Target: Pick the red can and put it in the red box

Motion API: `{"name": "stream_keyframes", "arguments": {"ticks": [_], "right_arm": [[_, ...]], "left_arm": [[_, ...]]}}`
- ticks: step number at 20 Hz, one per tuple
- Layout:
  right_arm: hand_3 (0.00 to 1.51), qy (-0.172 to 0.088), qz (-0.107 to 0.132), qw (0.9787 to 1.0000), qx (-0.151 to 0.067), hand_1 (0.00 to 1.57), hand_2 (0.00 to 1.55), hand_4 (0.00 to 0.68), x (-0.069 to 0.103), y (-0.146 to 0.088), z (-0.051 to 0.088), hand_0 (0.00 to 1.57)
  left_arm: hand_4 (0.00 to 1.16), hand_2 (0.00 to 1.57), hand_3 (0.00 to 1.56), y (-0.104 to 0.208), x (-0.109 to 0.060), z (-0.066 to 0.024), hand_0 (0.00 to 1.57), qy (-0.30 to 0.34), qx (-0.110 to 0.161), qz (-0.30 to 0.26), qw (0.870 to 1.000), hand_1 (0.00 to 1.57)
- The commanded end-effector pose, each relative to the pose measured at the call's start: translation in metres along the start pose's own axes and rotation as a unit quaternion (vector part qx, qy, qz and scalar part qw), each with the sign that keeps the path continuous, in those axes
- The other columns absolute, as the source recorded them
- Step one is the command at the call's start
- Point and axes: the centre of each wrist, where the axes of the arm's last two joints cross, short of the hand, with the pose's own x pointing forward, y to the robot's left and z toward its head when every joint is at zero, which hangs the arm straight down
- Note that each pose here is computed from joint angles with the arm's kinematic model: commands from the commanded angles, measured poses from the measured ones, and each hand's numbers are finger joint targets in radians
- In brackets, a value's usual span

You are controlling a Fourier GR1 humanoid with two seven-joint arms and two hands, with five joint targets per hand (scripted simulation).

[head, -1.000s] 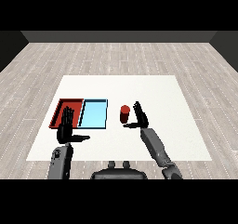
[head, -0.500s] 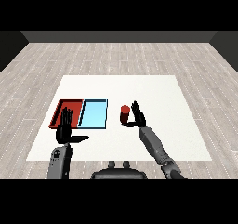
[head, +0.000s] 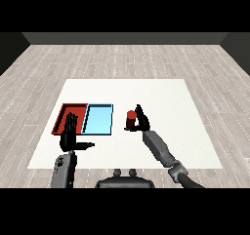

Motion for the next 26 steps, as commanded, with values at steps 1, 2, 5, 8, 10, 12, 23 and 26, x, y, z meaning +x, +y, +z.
{"name": "stream_keyframes", "arguments": {"ticks": [1,2,5,8,10,12,23,26], "right_arm": [[0.0,0.003,0.003,1.0,0.002,0.0,0.0,0.0,-0.002,-0.006,-0.009,0.0],[0.0,0.008,0.003,0.9999,0.008,0.0,0.0,0.0,-0.005,0.003,-0.007,0.0],[0.0,0.016,0.006,0.9998,0.004,0.0,0.0,0.0,-0.006,0.0,-0.003,0.0],[0.0,0.017,0.003,0.9999,0.002,0.0,0.0,0.0,0.006,0.011,-0.029,0.0],[0.0,0.023,-0.002,0.9997,0.009,0.0,0.0,0.0,0.007,0.008,-0.031,0.0],[0.0,0.032,0.009,0.9994,0.006,0.0,0.0,0.0,-0.002,0.005,-0.018,0.0],[0.0,0.045,0.01,0.9989,0.011,0.0,0.0,0.0,0.013,0.032,-0.039,0.0],[0.0,0.074,0.016,0.9964,-0.037,0.0,0.0,0.0,0.008,0.039,-0.03,0.0]], "left_arm": [[0.0,0.0,0.0,0.017,0.007,-0.0102,0.0,0.002,0.002,0.003,1.0,0.0],[0.0,0.0,0.0,0.003,-0.001,0.0064,0.0,-0.003,-0.002,0.002,1.0,0.0],[0.0,0.0,0.0,0.024,0.001,-0.0148,0.0,-0.005,-0.001,0.002,1.0,0.0],[0.0,0.0,0.0,0.021,0.01,0.0009,0.0,-0.006,0.003,0.002,1.0,0.0],[0.0,0.0,0.0,0.013,0.008,0.0019,0.0,0.006,0.008,0.001,1.0,0.0],[0.0,0.0,0.0,-0.004,-0.001,-0.0003,0.0,-0.01,0.007,-0.008,1.0,0.0],[0.0,0.0,0.0,0.018,0.0,-0.0017,0.0,-0.005,0.009,-0.005,1.0,0.0],[0.0,0.0,0.0,0.03,0.003,0.0004,0.0,-0.007,0.014,-0.011,1.0,0.0]]}}
